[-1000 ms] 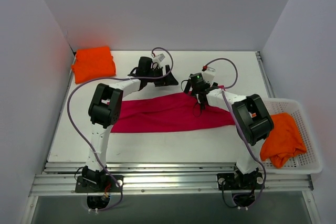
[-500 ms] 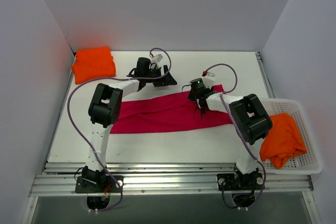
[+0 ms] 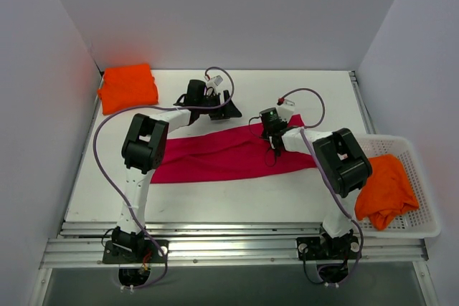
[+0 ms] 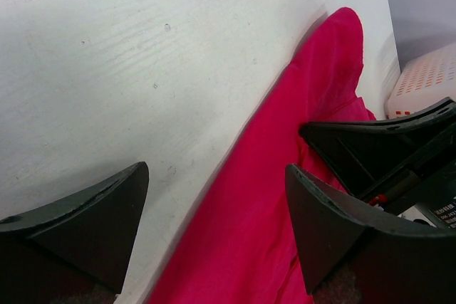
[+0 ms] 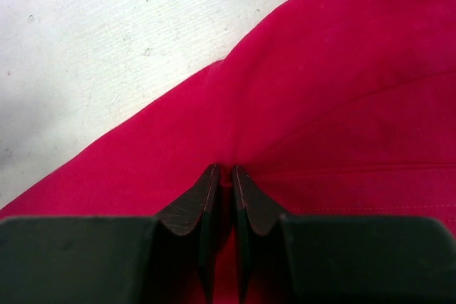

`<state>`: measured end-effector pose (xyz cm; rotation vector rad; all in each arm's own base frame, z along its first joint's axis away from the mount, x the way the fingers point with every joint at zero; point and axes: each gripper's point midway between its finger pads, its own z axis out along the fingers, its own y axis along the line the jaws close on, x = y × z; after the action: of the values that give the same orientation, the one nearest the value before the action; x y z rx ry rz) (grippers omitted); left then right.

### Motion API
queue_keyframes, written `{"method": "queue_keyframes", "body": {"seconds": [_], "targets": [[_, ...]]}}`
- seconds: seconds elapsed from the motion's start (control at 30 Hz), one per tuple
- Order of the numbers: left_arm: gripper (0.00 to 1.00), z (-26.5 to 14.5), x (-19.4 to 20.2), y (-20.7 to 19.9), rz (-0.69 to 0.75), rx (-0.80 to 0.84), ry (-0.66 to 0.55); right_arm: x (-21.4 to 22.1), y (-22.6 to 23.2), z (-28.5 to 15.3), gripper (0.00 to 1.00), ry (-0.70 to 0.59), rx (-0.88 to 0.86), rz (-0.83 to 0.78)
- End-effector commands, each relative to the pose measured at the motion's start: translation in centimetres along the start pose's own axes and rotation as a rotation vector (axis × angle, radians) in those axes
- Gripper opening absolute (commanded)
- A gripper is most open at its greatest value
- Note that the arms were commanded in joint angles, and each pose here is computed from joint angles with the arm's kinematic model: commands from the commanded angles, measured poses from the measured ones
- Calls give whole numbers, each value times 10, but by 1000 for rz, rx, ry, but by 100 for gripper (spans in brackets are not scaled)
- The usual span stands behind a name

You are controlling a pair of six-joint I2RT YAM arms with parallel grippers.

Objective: Fold and stack the t-shirts
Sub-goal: Fold the tshirt

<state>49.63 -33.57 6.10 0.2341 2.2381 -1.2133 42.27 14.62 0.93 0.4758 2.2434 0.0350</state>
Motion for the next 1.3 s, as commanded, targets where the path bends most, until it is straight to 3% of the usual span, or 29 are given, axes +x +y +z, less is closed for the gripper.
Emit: {"method": "queue_keyframes", "body": {"seconds": [0.0, 0.33, 0.67, 0.77, 0.8, 0.83, 1.0, 1.27], "targets": [[86, 0, -8, -4, 21, 37, -24, 17, -15, -10, 6, 49, 62, -38], [85, -1, -10, -9, 17, 52, -30, -3, -16, -52, 3, 1, 84, -59], [84, -2, -11, -12, 16, 60, -34, 30, -24, -88, 5, 0, 88, -71], [84, -1, -11, -11, 12, 62, -34, 48, -25, -99, 11, 18, 93, -91], [84, 0, -10, -11, 12, 63, -33, 55, -22, -103, 28, 25, 84, -93], [84, 0, -9, -10, 8, 65, -30, 59, -22, -105, 38, 24, 87, -99], [83, 1, -9, -10, 8, 68, -28, 76, -18, -120, 56, 35, 84, -135], [83, 1, -9, -7, 8, 62, -27, 64, -13, -157, 56, -28, 57, -120]]}}
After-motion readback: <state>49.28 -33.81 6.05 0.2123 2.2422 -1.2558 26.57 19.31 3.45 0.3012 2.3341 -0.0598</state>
